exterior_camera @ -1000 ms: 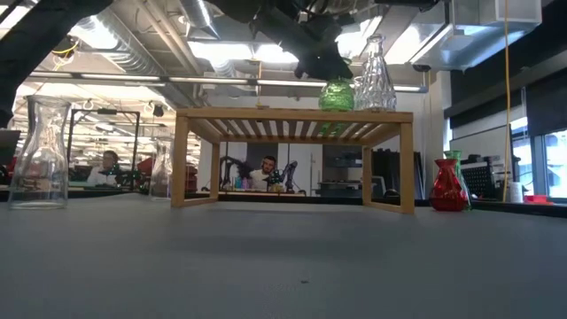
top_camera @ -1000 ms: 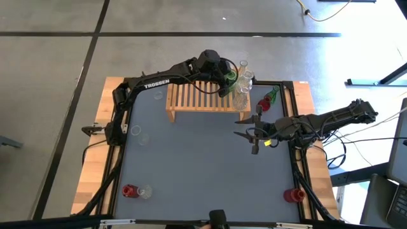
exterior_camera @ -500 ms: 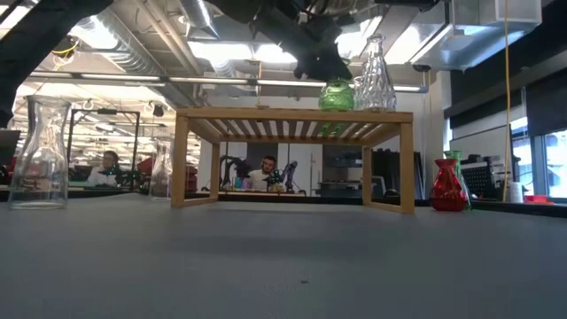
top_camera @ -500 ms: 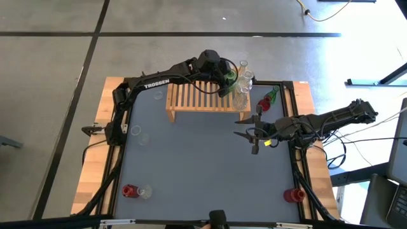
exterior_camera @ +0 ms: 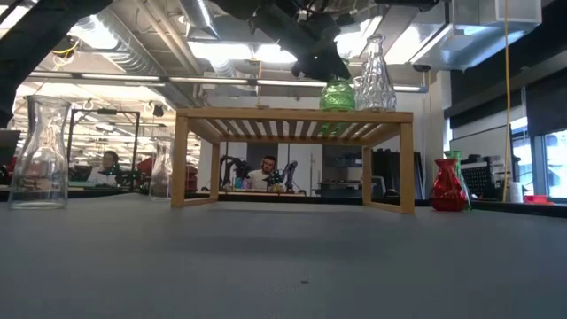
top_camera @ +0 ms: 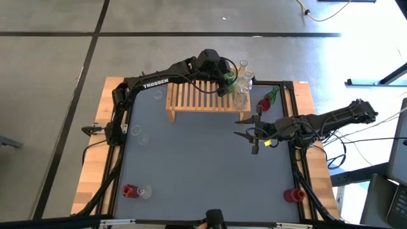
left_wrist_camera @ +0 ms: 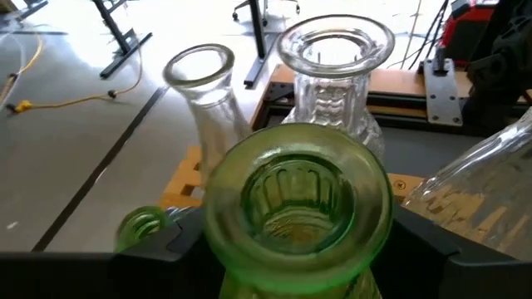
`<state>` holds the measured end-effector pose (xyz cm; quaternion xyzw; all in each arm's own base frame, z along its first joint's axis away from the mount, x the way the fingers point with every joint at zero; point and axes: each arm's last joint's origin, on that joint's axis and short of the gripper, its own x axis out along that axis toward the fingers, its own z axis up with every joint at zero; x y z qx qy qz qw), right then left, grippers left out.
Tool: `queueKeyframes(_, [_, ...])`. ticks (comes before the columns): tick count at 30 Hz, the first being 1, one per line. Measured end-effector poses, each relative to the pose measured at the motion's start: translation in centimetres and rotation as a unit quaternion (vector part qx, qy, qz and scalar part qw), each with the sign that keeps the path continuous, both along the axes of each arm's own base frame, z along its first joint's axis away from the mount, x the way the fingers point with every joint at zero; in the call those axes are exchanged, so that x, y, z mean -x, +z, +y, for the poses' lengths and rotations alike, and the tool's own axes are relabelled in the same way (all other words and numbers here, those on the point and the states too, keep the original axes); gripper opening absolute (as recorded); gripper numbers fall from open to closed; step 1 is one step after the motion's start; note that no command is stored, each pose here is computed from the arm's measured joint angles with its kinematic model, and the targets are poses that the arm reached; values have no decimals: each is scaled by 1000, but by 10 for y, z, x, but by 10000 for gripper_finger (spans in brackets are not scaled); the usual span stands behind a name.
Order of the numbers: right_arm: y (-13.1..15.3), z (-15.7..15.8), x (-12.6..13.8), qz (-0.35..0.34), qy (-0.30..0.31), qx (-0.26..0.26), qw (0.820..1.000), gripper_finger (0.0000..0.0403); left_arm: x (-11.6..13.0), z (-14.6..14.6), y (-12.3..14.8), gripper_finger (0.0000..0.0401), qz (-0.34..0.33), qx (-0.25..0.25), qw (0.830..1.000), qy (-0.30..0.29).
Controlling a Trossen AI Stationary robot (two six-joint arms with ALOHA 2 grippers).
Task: Sort vases onto shelf
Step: Put the green vase on the shelf aligned with the other green vase
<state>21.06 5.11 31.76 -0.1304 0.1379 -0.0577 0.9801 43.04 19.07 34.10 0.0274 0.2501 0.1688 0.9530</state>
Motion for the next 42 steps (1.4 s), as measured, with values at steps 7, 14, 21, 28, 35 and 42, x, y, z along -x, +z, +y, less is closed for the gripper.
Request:
queueKeyframes(7, [0, 0, 0, 2, 0, 1, 1000, 170, 6, -1, 8, 236, 14, -27, 999, 23])
queueKeyframes(14, [0, 0, 0, 2, 1, 3, 1000, 170, 14, -4, 19, 236, 12, -28, 999, 27])
queueKeyframes(21, [0, 0, 0, 1, 3, 13, 1000, 170, 14, -9, 24, 236, 3, -28, 999, 19])
queueKeyframes(28, [1, 0, 0, -4, 3, 11, 1000, 170, 14, -9, 24, 236, -1, -28, 999, 19])
queueKeyframes(35, [1, 0, 0, -4, 3, 11, 1000, 170, 8, -6, 14, 236, 7, -25, 999, 19])
queueKeyframes(42, [2, 0, 0, -7, 3, 10, 1000, 170, 5, -7, 11, 236, 9, -26, 999, 20])
